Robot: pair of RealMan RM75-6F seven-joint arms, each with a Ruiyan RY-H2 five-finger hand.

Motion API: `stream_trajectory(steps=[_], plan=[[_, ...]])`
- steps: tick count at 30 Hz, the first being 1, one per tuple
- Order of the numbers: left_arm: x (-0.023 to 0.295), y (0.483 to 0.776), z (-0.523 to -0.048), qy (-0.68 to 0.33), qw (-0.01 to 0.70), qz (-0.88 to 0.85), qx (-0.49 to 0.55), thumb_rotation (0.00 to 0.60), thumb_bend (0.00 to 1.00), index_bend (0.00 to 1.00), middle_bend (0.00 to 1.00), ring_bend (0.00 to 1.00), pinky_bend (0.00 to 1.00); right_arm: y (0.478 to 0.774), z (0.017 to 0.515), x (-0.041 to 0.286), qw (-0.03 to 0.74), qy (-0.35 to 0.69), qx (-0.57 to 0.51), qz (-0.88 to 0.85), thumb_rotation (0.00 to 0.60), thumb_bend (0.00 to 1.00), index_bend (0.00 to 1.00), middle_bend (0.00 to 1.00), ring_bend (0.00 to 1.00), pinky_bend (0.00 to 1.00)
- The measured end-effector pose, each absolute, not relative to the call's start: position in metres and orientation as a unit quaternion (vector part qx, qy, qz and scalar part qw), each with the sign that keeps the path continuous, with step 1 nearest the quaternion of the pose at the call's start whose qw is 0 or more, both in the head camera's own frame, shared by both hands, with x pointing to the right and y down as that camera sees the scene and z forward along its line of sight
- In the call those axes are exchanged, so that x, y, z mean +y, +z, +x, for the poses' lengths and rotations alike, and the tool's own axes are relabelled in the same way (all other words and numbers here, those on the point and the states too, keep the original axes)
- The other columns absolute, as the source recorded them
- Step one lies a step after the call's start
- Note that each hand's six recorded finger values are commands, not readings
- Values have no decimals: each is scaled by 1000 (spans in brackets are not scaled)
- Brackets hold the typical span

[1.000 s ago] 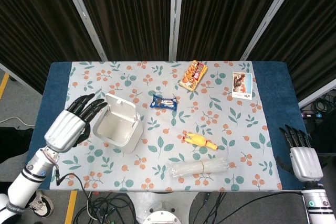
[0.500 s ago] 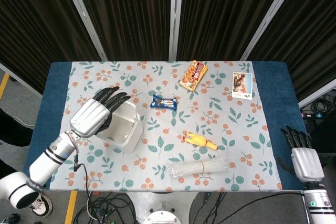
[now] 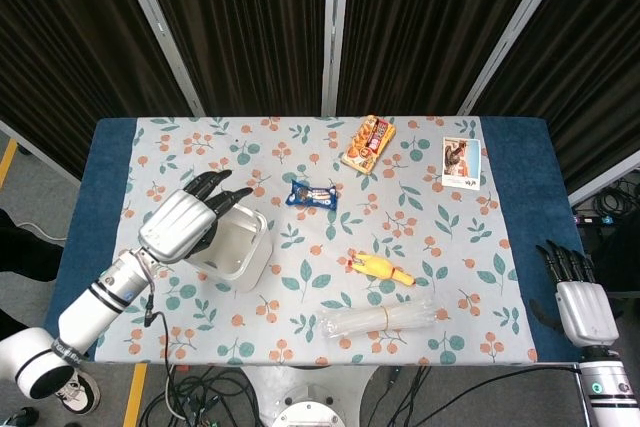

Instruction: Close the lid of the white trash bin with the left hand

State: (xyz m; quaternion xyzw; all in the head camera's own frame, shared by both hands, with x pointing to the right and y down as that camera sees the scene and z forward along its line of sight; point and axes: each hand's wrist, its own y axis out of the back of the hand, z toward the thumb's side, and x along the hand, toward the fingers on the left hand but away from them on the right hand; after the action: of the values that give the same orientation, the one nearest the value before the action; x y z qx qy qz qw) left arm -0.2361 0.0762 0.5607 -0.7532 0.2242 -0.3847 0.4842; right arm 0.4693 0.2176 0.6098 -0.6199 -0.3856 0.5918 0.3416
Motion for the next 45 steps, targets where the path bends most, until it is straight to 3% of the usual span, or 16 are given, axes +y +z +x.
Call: stream_trajectory(steps=[11, 24, 40, 45], plan=[[103, 556, -257, -409, 474, -751, 211, 600, 863, 89, 365, 11, 131, 614, 466, 219, 341, 592, -380, -624, 600, 238, 0, 0, 0, 0], [125, 575, -272, -425, 449, -757, 211, 600, 863, 89, 366, 11, 129, 616, 461, 220, 341, 592, -375, -627, 600, 237, 0, 0, 0, 0], [139, 597, -271, -426, 428, -770, 208, 600, 863, 89, 377, 29, 128, 620, 463, 221, 337, 594, -375, -627, 600, 241, 0, 0, 0, 0], [134, 591, -273, -420, 437, -763, 225, 600, 861, 89, 345, 28, 128, 618, 464, 220, 338, 593, -378, -626, 600, 241, 0, 0, 0, 0]])
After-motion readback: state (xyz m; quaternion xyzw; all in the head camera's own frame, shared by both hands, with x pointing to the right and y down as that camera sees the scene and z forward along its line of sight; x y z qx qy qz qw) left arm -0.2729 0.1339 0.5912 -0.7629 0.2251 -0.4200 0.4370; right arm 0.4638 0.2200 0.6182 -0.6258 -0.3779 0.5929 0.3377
